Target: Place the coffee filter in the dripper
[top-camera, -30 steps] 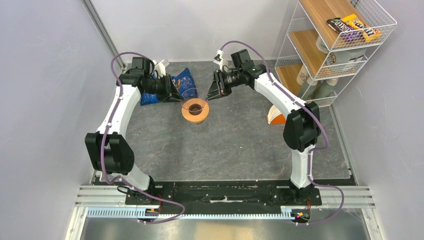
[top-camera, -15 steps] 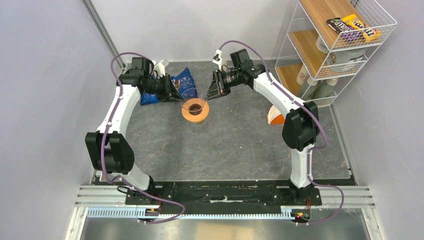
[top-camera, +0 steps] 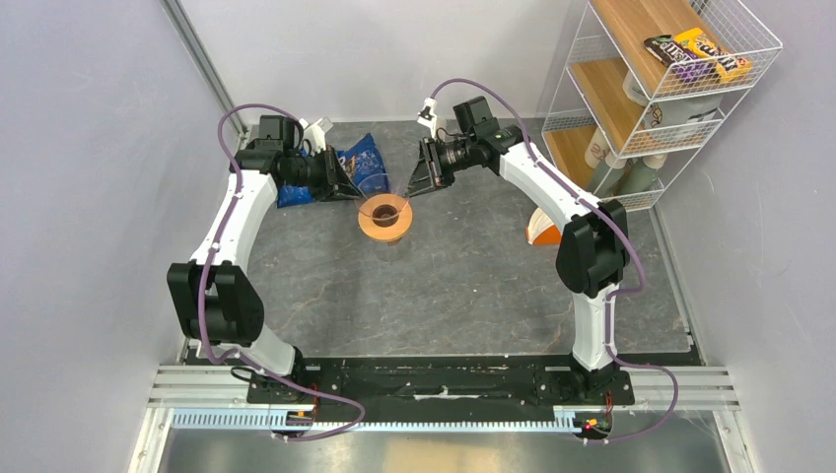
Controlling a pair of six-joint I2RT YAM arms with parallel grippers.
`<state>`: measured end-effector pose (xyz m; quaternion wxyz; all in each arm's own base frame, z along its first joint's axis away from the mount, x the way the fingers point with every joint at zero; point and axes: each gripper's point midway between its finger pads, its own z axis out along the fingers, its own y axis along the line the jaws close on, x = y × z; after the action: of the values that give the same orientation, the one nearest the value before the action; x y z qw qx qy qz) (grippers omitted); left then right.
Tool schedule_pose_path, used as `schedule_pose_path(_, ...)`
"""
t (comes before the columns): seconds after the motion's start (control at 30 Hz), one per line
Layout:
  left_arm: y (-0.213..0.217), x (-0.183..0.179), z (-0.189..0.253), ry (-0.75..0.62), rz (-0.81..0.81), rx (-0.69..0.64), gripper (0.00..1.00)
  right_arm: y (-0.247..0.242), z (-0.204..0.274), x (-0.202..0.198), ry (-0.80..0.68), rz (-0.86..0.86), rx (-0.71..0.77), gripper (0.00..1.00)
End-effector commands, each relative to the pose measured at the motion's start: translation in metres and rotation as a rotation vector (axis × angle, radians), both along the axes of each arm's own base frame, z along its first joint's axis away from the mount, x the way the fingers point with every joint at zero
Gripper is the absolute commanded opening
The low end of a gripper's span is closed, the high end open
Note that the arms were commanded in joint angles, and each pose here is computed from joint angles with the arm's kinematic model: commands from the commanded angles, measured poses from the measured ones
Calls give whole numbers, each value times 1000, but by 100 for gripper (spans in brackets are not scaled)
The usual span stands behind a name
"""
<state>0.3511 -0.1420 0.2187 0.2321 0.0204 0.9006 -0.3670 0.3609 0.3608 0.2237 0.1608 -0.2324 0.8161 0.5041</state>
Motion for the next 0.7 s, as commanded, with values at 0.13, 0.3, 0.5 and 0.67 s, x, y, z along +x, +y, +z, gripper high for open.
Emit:
schedule_pose_path(0.13, 2, -7, -36, 39, -27, 90, 17, -6, -53, 4, 16, -2, -128, 28)
schedule_pose_path(0.3, 4, -10, -44, 43, -33, 99, 17, -8, -56, 2, 12, 7, -135, 28)
schedule_pose_path(0.5, 4, -13, -51, 31, -35, 102, 18, -14, -63, -1, -6, 18, -157, 29)
schedule_pose_path(0.67, 5, -14, -57, 29, -38, 117, 18, -15, -69, -4, -1, 24, -167, 30)
